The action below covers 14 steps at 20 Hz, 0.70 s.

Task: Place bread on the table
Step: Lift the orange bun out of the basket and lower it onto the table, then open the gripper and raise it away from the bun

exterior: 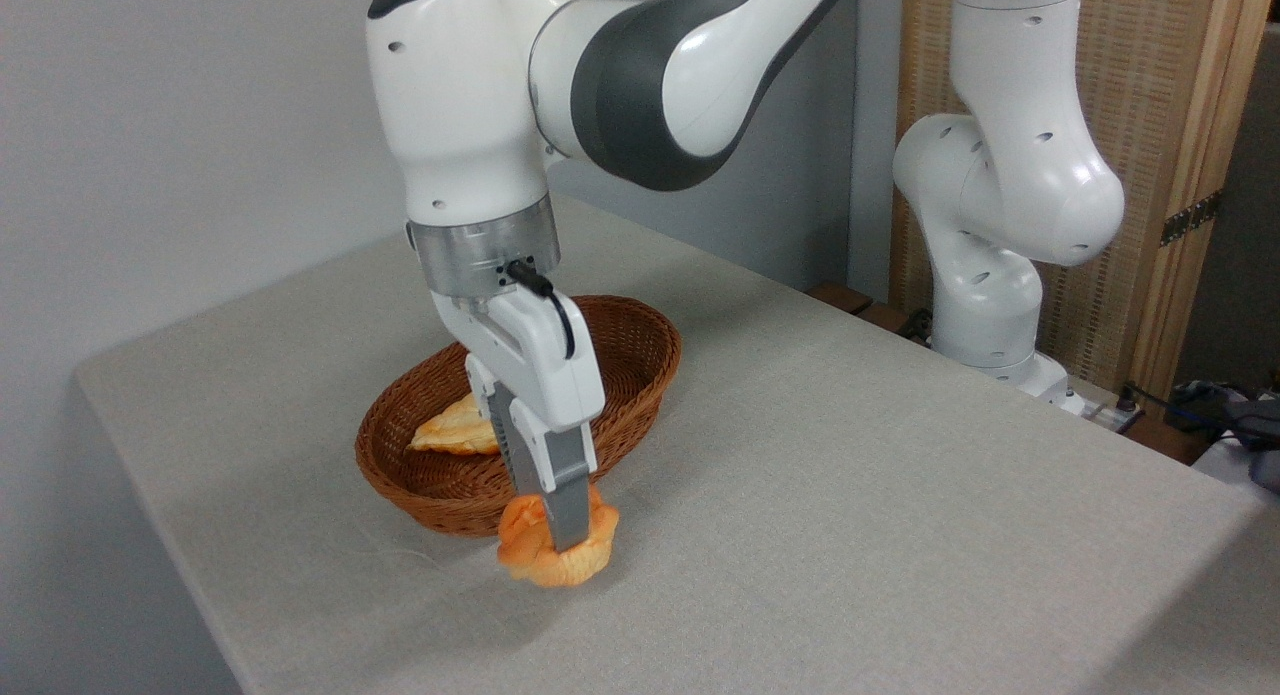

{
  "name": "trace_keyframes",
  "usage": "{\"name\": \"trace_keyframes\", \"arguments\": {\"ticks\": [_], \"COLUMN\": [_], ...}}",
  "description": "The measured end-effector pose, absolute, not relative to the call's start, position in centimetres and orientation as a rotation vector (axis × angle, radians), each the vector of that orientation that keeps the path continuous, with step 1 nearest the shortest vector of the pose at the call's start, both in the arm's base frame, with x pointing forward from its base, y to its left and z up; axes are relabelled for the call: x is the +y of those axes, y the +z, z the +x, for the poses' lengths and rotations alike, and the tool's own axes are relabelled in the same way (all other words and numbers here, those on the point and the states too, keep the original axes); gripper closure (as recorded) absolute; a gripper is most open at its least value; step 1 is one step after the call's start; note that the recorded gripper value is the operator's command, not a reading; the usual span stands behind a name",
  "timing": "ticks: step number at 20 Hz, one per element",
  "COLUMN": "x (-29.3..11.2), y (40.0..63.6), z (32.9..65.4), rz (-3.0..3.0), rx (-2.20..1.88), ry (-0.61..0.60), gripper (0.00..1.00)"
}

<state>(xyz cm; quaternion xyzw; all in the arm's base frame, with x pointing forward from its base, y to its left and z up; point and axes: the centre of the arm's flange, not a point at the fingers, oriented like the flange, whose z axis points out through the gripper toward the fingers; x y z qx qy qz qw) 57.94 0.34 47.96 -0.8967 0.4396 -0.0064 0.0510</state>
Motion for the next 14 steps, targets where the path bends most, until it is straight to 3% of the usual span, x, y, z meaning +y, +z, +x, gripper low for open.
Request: {"name": "trace_keyframes", "arguments": {"ticks": [11,14], "x": [2.4,2.4], "y": [47.8,50.1], "z": [58.7,59.2], "rz": [-2.73,-2.713], "rx": [1.288,1.274], "ry": [-0.047,-0.107], "gripper": [0.0,0.0]}}
